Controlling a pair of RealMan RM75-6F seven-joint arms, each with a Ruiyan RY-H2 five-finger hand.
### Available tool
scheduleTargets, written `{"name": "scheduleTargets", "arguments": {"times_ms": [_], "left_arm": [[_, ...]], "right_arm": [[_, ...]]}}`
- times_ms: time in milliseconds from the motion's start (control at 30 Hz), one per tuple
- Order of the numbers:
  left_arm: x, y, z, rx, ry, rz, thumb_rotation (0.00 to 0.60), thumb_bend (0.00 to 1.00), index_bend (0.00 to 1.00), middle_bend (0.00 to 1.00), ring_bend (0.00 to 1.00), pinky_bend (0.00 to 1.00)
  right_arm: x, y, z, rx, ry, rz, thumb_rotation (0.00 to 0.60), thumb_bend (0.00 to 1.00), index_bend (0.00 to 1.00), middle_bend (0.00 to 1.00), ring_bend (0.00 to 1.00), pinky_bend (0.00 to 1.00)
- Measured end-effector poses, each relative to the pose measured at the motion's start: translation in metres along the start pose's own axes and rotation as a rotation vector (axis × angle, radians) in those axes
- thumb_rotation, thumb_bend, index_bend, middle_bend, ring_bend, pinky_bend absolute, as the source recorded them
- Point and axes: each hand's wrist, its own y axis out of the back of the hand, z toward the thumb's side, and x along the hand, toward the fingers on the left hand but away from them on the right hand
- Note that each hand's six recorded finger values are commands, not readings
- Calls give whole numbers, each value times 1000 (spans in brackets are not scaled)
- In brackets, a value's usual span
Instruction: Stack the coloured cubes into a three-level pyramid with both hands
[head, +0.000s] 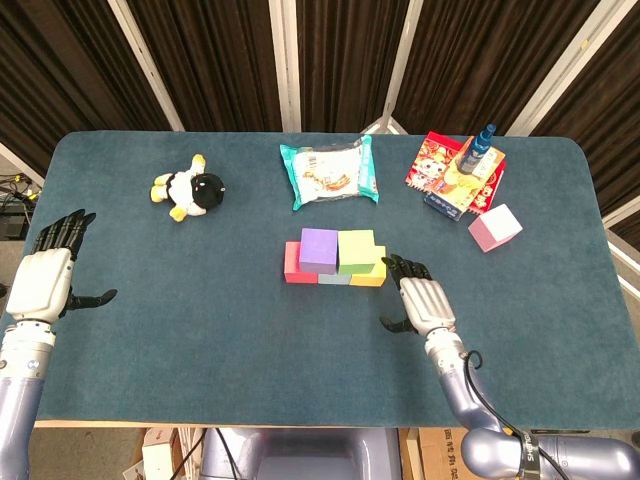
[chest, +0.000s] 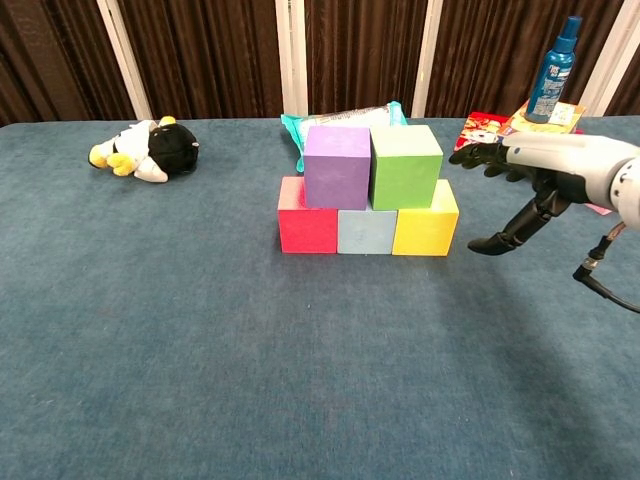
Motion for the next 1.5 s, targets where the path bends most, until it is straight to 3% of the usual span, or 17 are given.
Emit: {"name": "scheduleTargets", "arguments": {"times_ms": [967, 1500], "left_arm": [[1, -2, -1, 2, 11, -3, 600, 89, 0, 0, 0, 0], [1, 0, 0, -3, 11, 0, 600, 89, 0, 0, 0, 0]], "right_arm": [[0, -5, 12, 1, 19, 10, 600, 312, 0, 0, 0, 0], [3, 22, -16, 49, -29, -71, 600, 311, 0, 0, 0, 0]]}}
